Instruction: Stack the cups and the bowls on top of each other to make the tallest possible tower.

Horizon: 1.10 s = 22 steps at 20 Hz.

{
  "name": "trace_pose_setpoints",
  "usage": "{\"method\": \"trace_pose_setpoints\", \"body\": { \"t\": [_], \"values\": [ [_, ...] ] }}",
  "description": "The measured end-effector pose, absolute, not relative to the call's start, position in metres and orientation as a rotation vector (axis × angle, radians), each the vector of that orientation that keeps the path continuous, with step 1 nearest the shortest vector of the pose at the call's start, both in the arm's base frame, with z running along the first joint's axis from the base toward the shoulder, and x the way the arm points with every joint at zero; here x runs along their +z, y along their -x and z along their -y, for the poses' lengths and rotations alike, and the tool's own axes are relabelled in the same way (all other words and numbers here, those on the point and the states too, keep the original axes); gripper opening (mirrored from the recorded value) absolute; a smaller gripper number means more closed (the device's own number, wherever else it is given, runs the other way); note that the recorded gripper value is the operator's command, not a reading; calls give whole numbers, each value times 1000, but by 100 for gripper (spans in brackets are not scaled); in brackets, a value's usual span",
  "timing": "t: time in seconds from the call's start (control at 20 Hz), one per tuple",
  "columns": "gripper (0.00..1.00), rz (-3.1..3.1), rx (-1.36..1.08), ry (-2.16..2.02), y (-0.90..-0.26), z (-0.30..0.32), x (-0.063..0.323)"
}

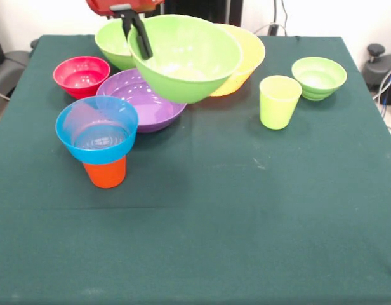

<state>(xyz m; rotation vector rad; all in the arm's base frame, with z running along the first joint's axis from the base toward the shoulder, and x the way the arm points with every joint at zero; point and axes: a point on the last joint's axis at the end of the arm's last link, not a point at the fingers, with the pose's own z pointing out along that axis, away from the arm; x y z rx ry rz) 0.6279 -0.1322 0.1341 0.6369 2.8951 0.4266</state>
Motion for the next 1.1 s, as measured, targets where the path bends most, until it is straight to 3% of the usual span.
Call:
{"method": "trace_pose_setpoints", "body": {
  "t": [1.1],
  "values": [
    [0,-2971,408,-508,-635,204,159]
  ]
}}
